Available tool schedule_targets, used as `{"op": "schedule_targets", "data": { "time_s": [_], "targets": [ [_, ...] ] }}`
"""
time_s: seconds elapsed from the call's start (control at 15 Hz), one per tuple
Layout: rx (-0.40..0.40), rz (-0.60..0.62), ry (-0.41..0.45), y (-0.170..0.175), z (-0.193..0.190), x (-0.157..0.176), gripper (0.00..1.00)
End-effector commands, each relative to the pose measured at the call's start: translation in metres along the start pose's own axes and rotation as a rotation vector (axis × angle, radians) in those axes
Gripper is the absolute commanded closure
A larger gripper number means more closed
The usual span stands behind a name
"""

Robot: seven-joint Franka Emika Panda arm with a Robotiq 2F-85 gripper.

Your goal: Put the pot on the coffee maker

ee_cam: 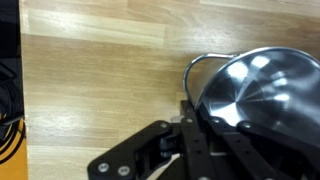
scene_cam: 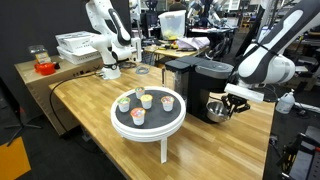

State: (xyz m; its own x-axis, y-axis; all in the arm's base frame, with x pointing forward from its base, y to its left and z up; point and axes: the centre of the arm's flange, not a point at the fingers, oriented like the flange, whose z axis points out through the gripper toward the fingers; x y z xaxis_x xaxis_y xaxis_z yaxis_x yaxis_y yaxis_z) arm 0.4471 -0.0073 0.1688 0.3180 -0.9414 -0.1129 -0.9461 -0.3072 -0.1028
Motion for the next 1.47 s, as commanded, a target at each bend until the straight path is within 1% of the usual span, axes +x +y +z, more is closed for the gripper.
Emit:
{"op": "schedule_targets", "data": {
  "time_s": [0.0, 0.27, 0.8, 1.0, 1.33, 1.4],
  "targets": [
    [-0.001, 0.082, 0.006, -0.006, 0.002, 0.012, 0.98],
    [0.001, 0.151, 0.002, -0.007, 0.005, 0.017, 0.98],
    [0.033, 0.2, -0.048, -0.037, 0.009, -0.011, 0.98],
    [0.033, 0.209, -0.046, -0.041, 0.01, -0.019, 0.98],
    [0.031, 0.222, -0.052, -0.04, 0.012, -0.022, 0.98],
    [0.036, 0.218, -0.059, -0.041, 0.013, -0.022, 0.77]
  ]
}}
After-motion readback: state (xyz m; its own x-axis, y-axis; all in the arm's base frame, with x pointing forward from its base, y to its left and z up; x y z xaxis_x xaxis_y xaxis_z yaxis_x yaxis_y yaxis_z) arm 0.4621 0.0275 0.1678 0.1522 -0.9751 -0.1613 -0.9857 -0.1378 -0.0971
